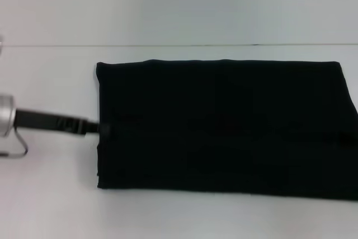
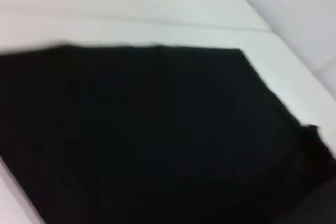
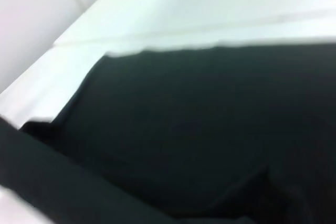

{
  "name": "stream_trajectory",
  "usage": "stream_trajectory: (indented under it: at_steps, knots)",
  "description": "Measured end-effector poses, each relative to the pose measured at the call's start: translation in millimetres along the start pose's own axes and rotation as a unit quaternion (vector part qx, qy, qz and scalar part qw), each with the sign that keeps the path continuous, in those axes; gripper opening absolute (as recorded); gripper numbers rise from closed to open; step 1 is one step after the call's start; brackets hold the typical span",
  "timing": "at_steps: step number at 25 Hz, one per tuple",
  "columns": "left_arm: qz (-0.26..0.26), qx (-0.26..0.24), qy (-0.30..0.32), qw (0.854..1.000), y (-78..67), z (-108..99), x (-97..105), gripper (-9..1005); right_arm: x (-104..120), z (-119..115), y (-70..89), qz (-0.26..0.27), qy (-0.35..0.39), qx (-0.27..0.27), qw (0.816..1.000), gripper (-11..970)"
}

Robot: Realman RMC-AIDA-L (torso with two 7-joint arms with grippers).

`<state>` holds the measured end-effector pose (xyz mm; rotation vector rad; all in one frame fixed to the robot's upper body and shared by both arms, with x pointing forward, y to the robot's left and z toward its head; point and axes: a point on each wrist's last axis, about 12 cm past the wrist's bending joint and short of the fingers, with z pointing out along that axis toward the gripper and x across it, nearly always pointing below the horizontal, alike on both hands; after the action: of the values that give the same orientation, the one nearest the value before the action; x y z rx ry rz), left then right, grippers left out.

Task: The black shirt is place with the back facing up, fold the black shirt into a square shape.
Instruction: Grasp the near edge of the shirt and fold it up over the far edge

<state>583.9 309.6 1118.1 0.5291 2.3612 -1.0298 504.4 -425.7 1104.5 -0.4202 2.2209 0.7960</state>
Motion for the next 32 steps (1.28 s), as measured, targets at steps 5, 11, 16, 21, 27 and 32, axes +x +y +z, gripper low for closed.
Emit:
stream_trajectory:
  at_steps: [5, 11, 16, 21, 27, 32]
  knots:
    - [0.022, -0.081, -0.023, 0.996, 9.0, 17, -38, 16, -36, 28, -15.3, -0.001, -0.036, 0.058, 0.998, 51]
    - [0.037, -0.162, -0.029, 0.986, 14.6, 39, -59, 15, -60, 80, -24.3, 0.012, -0.045, 0.117, 0.992, 50]
    - [0.054, -0.193, -0.032, 0.979, 14.2, 48, -69, 16, -83, 113, -18.0, -0.009, -0.041, 0.146, 0.988, 50]
    - [0.051, -0.195, -0.031, 0.979, 13.3, 49, -70, 20, -92, 122, -9.6, -0.017, -0.043, 0.129, 0.991, 50]
    - [-0.001, -0.191, -0.014, 0.982, 12.9, 47, -66, 26, -88, 121, -10.1, -0.014, -0.041, 0.128, 0.991, 50]
    - [-0.027, -0.178, -0.010, 0.984, 7.9, 56, -61, 133, -81, 121, -9.7, -0.010, -0.038, 0.126, 0.991, 50]
